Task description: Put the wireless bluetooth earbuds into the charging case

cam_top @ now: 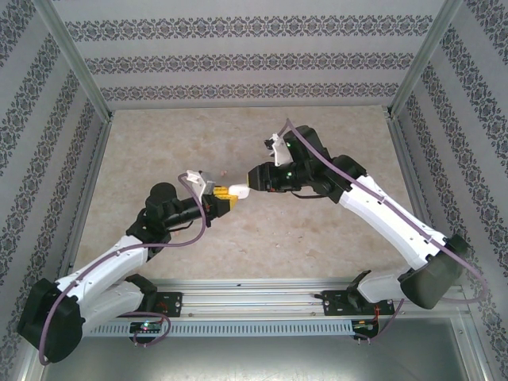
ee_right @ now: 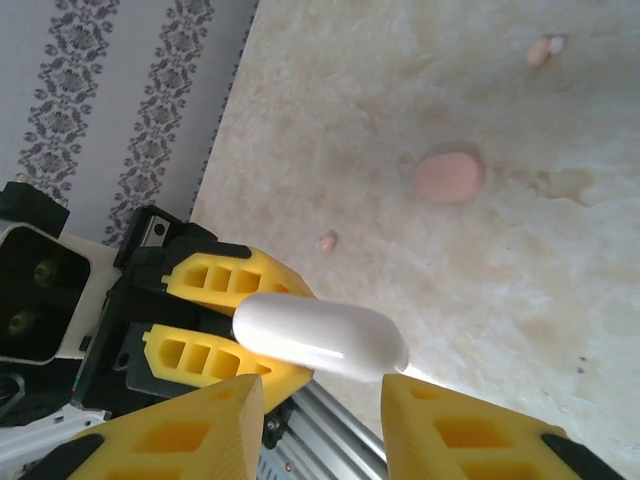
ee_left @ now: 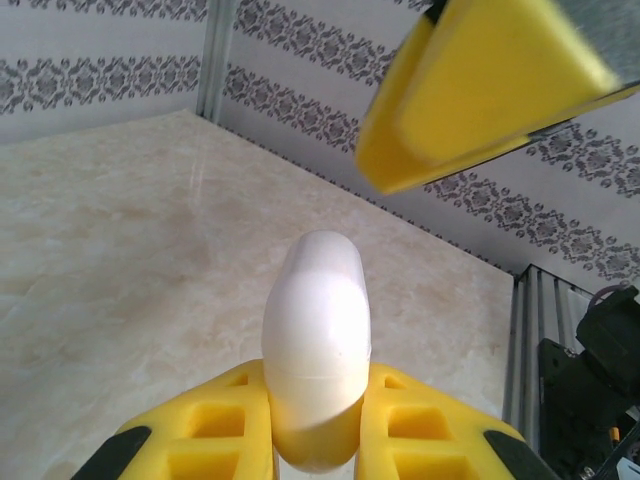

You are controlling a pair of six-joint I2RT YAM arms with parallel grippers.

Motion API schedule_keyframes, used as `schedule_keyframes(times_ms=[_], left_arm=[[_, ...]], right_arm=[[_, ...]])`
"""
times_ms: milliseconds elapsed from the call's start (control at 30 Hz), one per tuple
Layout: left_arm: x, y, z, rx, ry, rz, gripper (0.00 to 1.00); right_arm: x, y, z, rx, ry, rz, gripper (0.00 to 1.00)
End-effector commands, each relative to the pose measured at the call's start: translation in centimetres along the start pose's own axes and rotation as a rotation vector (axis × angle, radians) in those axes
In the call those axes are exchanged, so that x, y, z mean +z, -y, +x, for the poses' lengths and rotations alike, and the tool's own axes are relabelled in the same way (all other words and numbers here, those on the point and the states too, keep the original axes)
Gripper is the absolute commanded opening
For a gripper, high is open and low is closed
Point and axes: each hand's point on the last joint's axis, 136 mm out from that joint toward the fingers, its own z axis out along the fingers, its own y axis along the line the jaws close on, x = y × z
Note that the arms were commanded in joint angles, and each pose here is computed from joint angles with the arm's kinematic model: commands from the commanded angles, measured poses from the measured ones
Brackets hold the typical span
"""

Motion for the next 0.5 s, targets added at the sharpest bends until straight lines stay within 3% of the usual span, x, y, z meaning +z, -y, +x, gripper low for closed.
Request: schedule_keyframes(times_ms=[0, 467], left_arm=[[0.4, -0.9, -1.3, -0.041, 0.007, -0.042, 0.00], [3.7, -7.5, 1.9, -0.194, -0.123, -0.241, 0.00]], right_arm=[[-1.0, 2.1, -0.3, 0.001, 0.058, 0.079, 0.36], [-1.4, 7.7, 1.1, 0.079, 0.097, 0.206, 0.37]])
